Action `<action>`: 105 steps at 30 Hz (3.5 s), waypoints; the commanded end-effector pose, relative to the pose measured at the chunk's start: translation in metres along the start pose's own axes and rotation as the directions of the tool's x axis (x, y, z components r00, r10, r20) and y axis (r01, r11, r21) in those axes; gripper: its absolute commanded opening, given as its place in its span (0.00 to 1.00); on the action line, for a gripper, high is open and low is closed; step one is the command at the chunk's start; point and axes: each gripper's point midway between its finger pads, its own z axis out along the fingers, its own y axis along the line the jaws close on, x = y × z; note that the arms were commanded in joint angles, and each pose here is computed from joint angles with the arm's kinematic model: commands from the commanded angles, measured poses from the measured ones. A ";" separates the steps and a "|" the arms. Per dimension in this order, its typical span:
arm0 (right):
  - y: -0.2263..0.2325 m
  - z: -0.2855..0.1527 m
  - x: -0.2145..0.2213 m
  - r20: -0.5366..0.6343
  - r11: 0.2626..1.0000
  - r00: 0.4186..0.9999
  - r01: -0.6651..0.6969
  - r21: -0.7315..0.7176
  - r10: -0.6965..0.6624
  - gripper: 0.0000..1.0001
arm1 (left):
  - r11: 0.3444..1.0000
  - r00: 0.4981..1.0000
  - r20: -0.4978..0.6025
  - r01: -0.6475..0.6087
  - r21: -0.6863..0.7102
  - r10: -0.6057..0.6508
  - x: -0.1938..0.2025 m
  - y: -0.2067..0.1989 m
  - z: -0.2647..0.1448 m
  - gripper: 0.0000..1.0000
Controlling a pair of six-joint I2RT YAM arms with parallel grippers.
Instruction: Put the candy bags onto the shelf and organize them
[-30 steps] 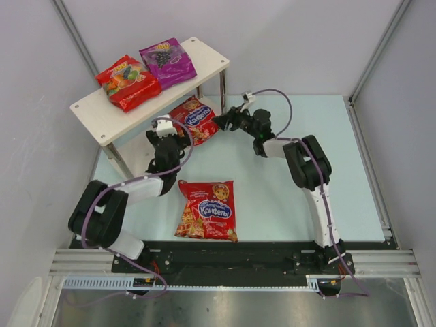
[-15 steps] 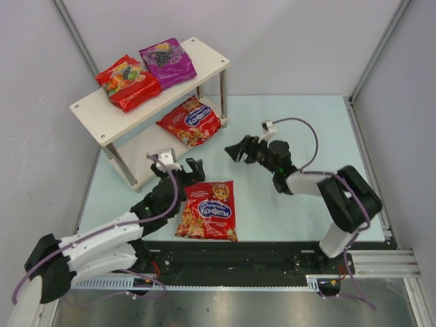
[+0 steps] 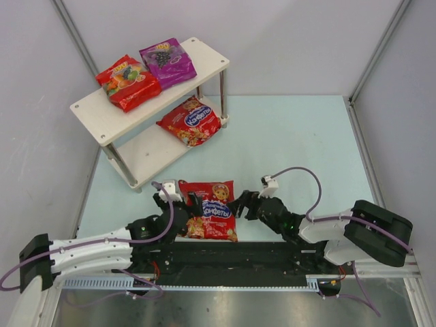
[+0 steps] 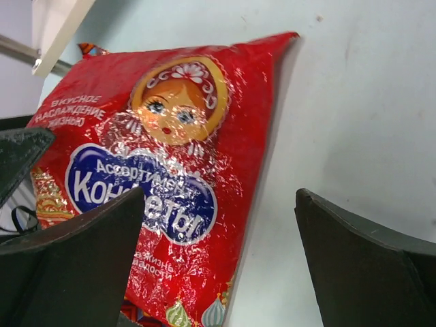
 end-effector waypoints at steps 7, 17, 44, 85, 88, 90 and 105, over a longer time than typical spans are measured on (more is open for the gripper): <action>0.016 -0.019 0.045 -0.017 0.989 0.990 -0.142 0.028 0.142 0.93 | 1.000 0.996 -0.084 0.006 0.015 -0.005 0.031 -0.002 -0.010 1.00; 0.017 -0.020 0.081 -0.068 0.981 0.980 -0.186 0.050 0.189 0.88 | 0.999 0.980 -0.200 -0.005 0.051 0.015 0.070 -0.007 -0.043 1.00; 0.023 -0.009 0.092 -0.153 0.992 0.980 -0.126 0.000 0.124 0.01 | 0.996 0.982 -0.170 0.084 0.032 -0.077 0.088 -0.013 -0.073 0.38; 0.167 0.073 -0.185 0.404 0.775 0.830 0.529 -0.346 -0.385 0.00 | 0.972 0.942 0.247 -0.233 -0.016 0.229 -0.100 -0.093 0.019 0.00; 0.170 0.081 -0.193 0.412 0.766 0.827 0.533 -0.358 -0.383 0.00 | 0.981 0.943 0.271 -0.193 -0.024 0.192 -0.117 -0.080 0.028 0.00; 0.173 0.089 -0.194 0.411 0.756 0.826 0.538 -0.373 -0.385 0.00 | 0.984 0.942 0.284 -0.172 -0.049 0.179 -0.128 -0.067 0.036 0.00; 0.203 0.167 -0.189 0.397 0.687 0.844 0.528 -0.499 -0.360 0.00 | 0.965 0.934 0.328 -0.056 -0.258 0.142 -0.170 0.049 0.064 0.00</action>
